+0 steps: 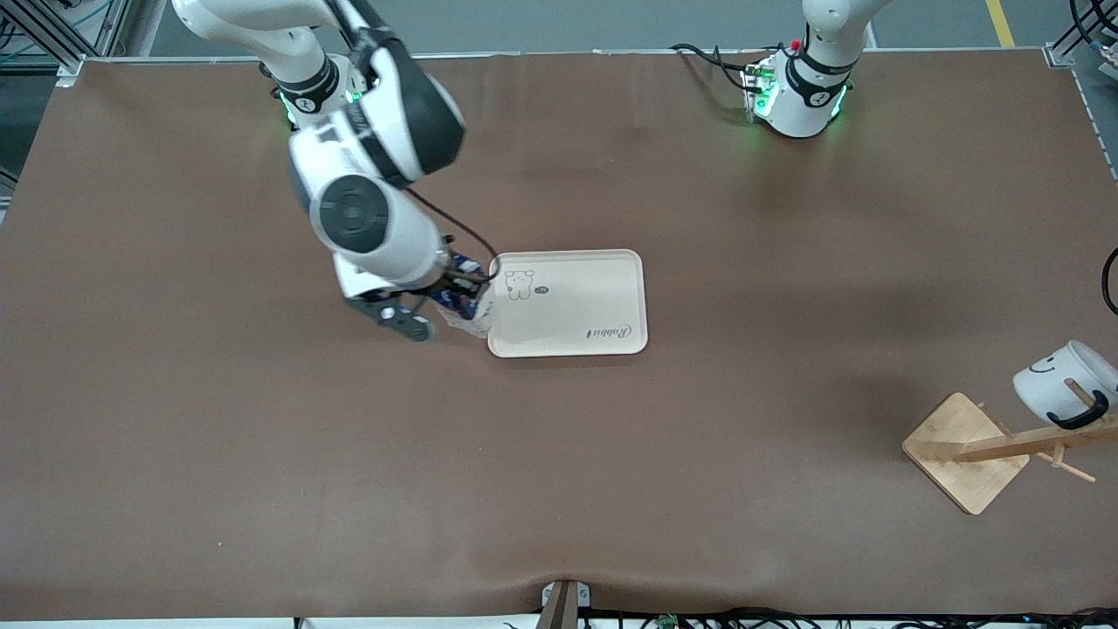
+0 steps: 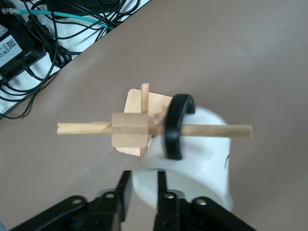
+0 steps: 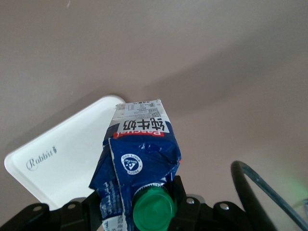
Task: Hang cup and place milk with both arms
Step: 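Hang the mug handle on the stand peg while the right gripper lifts the carton, then release the mug and raise the left gripper while the right gripper carries the carton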
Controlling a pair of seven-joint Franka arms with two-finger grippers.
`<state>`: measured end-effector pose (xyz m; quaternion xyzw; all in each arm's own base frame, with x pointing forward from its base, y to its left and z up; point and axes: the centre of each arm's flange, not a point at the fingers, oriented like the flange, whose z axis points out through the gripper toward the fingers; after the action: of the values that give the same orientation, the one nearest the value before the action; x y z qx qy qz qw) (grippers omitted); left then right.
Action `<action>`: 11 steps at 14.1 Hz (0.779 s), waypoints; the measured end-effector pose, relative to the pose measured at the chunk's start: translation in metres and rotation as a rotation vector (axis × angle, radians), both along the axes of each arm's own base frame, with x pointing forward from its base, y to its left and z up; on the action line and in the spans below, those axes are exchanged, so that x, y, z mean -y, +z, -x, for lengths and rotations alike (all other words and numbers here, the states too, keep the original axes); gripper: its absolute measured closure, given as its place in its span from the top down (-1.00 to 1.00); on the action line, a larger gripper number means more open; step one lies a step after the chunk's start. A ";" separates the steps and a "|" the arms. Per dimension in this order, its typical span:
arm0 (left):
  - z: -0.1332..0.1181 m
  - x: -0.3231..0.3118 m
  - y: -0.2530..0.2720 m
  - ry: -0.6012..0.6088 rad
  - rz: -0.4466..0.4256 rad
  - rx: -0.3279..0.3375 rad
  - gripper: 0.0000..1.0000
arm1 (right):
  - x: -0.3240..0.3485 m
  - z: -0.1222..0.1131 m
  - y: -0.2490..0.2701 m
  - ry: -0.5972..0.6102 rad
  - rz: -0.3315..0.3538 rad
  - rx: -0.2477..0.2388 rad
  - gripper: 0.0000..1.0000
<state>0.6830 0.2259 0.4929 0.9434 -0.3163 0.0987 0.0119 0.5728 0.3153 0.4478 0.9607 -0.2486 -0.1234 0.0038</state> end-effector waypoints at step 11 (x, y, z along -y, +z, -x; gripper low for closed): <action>0.028 0.075 0.061 0.461 0.079 -0.179 1.00 | 0.252 -0.004 0.011 0.097 -0.045 -0.143 0.05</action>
<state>0.6549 0.1510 0.5536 0.9944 -0.0863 0.0271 0.0538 0.5769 0.0635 0.4588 0.9602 -0.1983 -0.1967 0.0060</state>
